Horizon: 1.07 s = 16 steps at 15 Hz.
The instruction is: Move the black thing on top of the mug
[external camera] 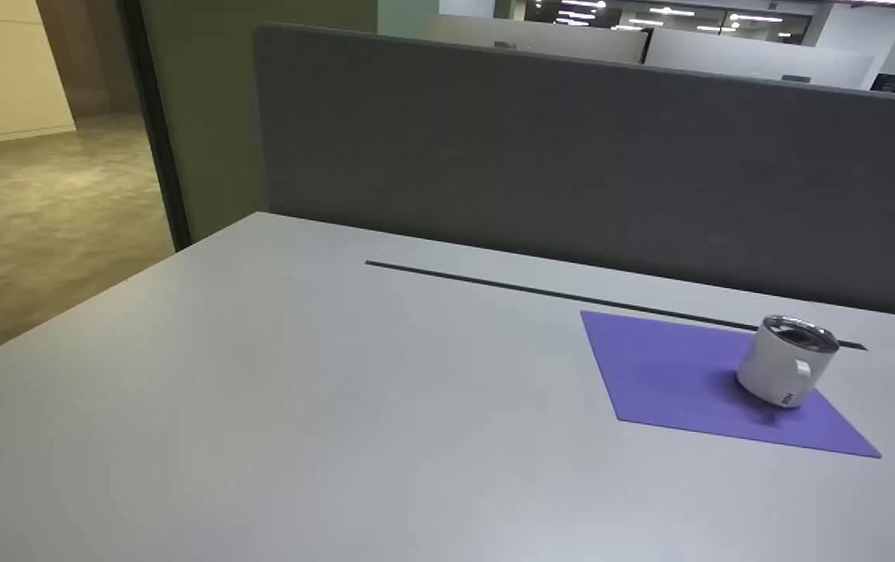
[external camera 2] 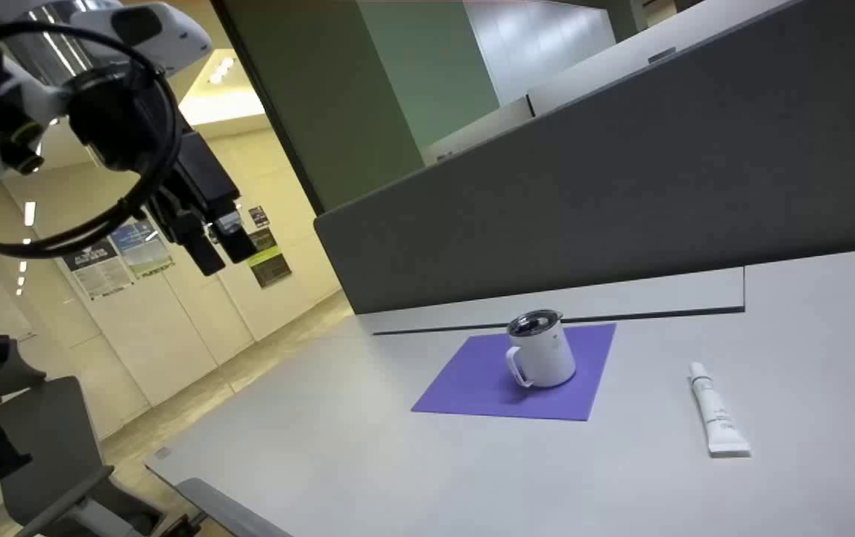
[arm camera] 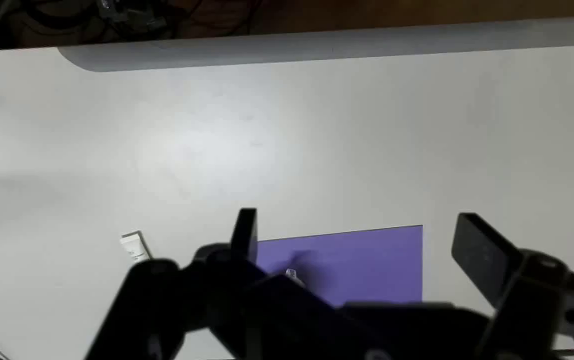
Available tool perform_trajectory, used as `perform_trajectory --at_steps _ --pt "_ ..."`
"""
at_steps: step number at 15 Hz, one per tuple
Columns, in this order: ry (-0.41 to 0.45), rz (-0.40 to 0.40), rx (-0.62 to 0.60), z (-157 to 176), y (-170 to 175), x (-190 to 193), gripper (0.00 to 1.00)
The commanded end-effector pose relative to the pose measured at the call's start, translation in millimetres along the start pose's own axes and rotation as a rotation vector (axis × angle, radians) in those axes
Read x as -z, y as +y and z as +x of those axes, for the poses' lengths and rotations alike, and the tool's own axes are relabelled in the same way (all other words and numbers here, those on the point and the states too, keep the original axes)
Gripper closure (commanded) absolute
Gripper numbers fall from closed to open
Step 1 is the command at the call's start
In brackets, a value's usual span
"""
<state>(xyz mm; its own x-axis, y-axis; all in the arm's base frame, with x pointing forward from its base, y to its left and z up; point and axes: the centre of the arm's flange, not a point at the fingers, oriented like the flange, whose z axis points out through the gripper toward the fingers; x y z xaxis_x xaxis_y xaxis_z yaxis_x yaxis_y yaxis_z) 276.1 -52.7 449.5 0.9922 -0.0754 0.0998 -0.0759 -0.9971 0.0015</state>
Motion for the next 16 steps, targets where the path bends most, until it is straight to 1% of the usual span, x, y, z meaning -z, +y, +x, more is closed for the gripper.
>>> perform_trajectory --at_steps 1,8,9,12,13,14,16 --pt "-0.005 0.0 0.0 -0.4 -0.1 -1.0 0.0" --pt "-0.015 0.001 0.0 0.2 -0.1 -3.9 0.0" --pt "-0.01 -0.003 0.005 12.6 2.3 -5.1 0.0" --pt "0.011 -0.016 0.03 77.9 12.3 -8.5 0.0" --pt "0.015 -0.01 0.062 100.2 14.2 -10.4 0.0" --pt "0.03 -0.023 0.101 113.9 14.1 -13.1 0.0" --pt "0.025 -0.054 0.192 143.5 12.4 -18.6 0.0"
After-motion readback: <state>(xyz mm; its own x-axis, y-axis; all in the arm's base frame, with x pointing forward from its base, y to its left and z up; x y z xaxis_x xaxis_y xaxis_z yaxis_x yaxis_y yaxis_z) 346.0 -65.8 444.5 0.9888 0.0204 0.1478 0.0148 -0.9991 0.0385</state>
